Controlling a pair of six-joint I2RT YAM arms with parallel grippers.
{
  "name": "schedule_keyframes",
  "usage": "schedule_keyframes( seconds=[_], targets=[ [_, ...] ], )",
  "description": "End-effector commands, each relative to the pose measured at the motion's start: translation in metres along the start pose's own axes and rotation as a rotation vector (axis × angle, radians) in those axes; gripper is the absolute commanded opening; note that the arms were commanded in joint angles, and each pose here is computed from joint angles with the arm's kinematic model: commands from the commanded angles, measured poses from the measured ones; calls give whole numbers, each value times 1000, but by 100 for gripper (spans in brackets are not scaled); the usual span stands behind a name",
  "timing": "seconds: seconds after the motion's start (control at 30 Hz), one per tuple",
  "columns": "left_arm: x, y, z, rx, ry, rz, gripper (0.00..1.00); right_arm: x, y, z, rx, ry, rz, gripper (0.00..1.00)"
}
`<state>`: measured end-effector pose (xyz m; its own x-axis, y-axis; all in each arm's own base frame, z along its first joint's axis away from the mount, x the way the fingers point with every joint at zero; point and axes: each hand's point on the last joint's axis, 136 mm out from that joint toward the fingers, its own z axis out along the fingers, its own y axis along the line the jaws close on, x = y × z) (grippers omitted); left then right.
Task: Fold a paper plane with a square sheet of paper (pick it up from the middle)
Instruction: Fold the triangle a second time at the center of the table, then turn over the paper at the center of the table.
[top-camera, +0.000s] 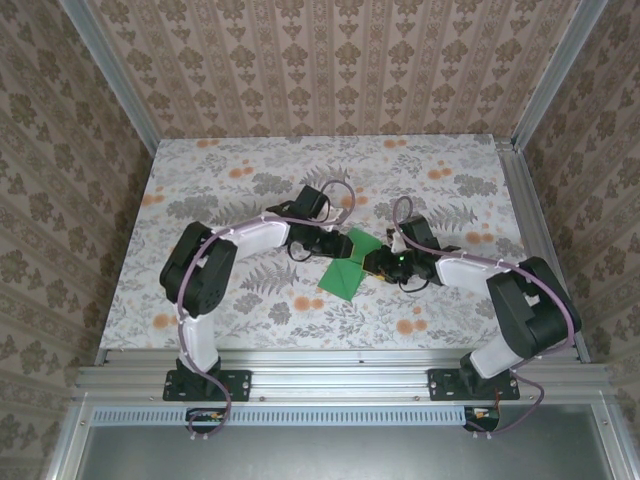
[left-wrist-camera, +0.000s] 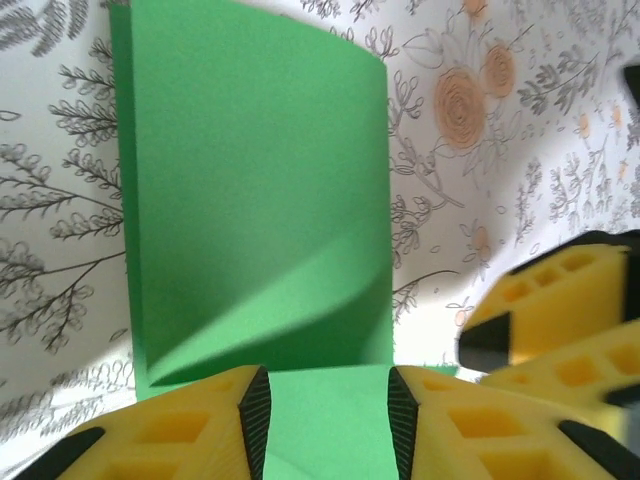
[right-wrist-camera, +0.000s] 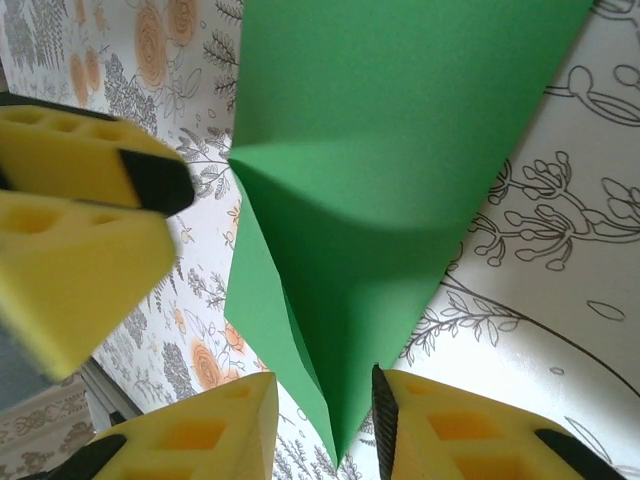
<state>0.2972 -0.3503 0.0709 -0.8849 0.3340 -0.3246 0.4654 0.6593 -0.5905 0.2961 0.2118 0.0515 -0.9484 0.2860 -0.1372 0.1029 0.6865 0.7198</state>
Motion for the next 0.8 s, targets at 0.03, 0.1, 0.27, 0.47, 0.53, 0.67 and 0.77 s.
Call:
schedule_keyframes(
  seconds=[0.03,0.1,0.27,0.47,0.53,0.67,0.77],
  targets=[
    [7,-1,-20,-62,8,2,44,-7,13,5,-57,7,-10,36],
    [13,2,-24,-79,8,-3,46,-6,12,8,-59,16,-13,38],
    [24,1,-35,-81,-14,-28,51,-2,22,20,-100,44,-37,38],
    [38,-3,-41,-32,-54,-79,59,4,23,37,-100,84,-51,32],
    [40,-5,-40,-4,-69,-103,61,5,23,42,-95,92,-56,26],
    [44,-7,-38,47,-103,-143,64,5,30,43,-115,93,-70,13],
    [42,-7,-41,85,-143,-170,67,2,41,38,-146,80,-89,6]
  ],
)
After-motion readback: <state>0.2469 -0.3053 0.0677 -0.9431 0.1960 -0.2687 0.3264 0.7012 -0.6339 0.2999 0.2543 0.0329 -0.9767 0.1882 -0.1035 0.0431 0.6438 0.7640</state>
